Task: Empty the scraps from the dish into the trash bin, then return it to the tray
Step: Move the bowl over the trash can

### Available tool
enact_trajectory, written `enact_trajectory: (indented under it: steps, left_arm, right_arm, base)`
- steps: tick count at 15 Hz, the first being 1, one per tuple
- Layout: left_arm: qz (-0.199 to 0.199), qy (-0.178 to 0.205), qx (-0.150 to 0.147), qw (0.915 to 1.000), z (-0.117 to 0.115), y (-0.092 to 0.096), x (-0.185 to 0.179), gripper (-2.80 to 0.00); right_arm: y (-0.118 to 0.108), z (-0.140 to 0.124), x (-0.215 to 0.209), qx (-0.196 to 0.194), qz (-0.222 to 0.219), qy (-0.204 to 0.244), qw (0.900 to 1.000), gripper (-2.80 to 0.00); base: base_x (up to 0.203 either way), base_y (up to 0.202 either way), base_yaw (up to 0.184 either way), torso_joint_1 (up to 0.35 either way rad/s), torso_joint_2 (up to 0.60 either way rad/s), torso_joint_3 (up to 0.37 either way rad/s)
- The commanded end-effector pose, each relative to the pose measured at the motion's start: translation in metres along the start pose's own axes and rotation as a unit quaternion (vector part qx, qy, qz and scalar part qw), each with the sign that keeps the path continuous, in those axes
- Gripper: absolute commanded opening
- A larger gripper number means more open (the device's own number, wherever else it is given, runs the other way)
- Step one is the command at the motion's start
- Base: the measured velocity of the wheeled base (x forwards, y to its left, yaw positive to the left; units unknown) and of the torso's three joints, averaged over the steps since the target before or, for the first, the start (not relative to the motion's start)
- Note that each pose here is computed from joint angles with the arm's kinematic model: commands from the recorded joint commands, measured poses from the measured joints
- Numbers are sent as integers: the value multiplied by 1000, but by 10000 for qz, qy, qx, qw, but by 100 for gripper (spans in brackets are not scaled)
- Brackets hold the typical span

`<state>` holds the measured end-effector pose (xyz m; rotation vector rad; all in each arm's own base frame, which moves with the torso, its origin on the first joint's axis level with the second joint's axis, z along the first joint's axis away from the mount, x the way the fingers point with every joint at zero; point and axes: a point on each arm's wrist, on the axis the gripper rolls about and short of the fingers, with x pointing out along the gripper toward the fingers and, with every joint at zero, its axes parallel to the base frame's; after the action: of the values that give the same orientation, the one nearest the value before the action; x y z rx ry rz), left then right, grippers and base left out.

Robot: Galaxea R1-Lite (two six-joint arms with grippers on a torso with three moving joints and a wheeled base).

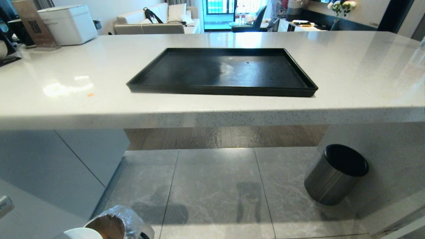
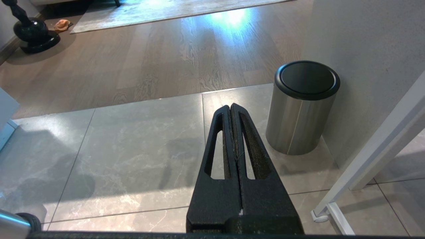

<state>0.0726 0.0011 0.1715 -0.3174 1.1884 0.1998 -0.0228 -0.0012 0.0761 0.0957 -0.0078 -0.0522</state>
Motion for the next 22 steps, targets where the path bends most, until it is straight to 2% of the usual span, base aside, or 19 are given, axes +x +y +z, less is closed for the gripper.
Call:
enact_trajectory:
  steps: [1,22]
  left_arm:
    - [6,15,-22,10000,-1,1,0,-280]
    - [-9,34,14,10000,-6,2,2,-280]
  right_arm:
    - [0,0,0,-2,2,-4,10000,-280]
    - [0,0,0,1,3,-11,10000,-280]
  base:
    - [0,0,0,0,0,0]
    - [0,0,0,4,16,18]
